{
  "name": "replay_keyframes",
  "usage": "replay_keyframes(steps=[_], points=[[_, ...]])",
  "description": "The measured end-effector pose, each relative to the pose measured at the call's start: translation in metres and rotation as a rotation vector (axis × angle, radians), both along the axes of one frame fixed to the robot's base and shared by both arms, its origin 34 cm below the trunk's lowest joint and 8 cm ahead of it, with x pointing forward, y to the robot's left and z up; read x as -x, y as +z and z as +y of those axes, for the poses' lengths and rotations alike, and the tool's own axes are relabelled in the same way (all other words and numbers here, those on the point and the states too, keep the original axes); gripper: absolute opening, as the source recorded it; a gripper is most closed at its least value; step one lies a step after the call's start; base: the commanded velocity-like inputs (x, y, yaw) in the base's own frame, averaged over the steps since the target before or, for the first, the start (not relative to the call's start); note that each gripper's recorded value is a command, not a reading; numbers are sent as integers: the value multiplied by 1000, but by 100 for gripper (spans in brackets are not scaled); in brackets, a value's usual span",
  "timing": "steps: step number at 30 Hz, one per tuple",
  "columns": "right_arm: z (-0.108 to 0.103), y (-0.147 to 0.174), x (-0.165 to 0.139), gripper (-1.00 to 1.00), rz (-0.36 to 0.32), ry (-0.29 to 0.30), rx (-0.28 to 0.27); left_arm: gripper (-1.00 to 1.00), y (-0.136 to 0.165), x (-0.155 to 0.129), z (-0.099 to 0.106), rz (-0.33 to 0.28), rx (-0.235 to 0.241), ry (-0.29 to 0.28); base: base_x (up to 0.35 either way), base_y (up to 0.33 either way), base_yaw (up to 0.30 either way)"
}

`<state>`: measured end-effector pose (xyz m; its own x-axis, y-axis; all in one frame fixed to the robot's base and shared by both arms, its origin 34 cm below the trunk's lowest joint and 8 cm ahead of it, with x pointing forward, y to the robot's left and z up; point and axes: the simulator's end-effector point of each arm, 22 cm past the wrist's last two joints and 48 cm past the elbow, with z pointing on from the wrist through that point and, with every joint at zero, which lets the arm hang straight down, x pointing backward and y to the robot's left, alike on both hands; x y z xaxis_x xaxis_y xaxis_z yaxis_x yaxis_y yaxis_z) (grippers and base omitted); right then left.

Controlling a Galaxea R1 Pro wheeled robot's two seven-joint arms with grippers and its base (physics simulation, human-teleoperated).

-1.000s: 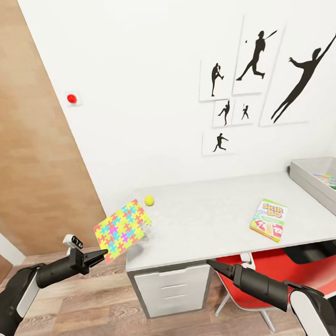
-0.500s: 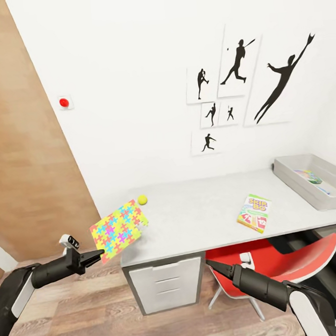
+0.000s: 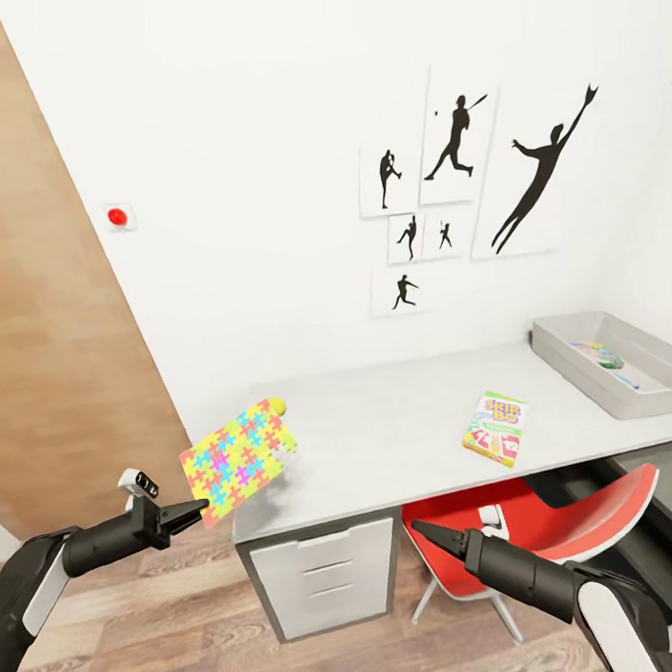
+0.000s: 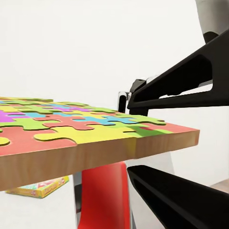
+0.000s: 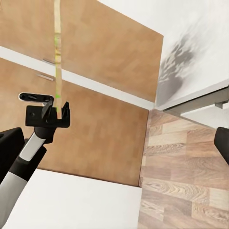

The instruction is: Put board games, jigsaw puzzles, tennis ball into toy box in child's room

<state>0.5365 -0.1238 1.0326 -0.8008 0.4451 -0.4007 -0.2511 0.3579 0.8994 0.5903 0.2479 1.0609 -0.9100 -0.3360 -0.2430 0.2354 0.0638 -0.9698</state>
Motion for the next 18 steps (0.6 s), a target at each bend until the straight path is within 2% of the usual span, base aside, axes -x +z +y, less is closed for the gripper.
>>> replay_keyframes(steps=[18], points=[[2, 12, 2, 100, -28, 5, -1, -100, 14, 2, 3, -29, -5, 3, 0, 0, 0]])
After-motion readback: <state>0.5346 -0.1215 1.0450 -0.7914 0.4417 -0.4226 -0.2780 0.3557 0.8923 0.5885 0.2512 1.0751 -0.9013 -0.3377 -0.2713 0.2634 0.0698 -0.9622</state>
